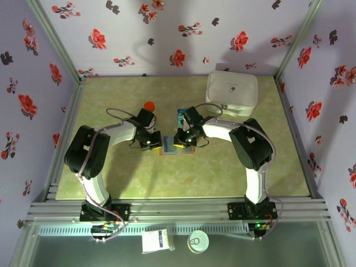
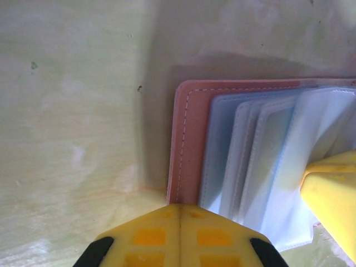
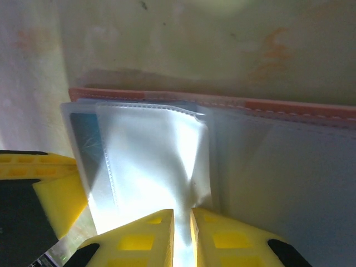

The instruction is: Take the credit cards out of the card holder

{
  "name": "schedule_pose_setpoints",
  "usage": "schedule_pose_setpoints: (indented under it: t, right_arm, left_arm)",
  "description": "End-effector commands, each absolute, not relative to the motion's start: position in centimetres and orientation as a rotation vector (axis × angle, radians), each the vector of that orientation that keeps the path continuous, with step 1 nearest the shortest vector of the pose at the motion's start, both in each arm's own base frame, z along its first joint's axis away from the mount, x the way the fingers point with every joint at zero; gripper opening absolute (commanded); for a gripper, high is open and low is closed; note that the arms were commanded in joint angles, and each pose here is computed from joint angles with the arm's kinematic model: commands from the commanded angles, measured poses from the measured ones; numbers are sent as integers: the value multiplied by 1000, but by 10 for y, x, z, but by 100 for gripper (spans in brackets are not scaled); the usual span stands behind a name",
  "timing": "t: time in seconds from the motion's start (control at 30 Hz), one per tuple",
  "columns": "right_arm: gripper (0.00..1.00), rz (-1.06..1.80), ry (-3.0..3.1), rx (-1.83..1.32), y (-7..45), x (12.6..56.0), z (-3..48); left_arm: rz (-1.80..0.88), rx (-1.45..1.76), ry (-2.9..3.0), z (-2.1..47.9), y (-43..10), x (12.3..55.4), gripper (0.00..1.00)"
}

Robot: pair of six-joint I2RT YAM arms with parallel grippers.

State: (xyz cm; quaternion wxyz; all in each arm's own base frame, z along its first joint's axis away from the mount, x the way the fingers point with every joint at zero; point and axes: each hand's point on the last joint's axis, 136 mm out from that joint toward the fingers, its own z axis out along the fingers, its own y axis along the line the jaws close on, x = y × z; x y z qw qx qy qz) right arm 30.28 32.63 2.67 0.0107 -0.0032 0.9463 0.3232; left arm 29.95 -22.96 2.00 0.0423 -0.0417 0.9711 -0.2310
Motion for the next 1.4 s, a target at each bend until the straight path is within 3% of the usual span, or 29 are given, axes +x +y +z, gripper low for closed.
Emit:
schedule_pose_setpoints:
  t: [0.0, 0.33, 0.6, 0.9, 1.37]
  right_arm:
    - [18, 987, 2961, 10, 316, 300, 26]
    - [17, 1115, 2914, 54, 318, 304, 29]
    - [17, 1171, 2895, 70, 316, 306, 29]
    - [17, 1233, 2879, 100, 315, 308, 28]
    - [17, 1274, 2870, 108, 315, 307, 28]
  left_arm:
    - [-634, -120, 2989, 21, -219, 301, 1]
    - [-666, -143, 2895, 57, -223, 316, 4]
    - [-840, -158, 2830, 81, -256, 322, 18]
    - [-867, -168, 2877, 55, -270, 320, 28]
    - [-958, -200, 2903, 35, -282, 316, 27]
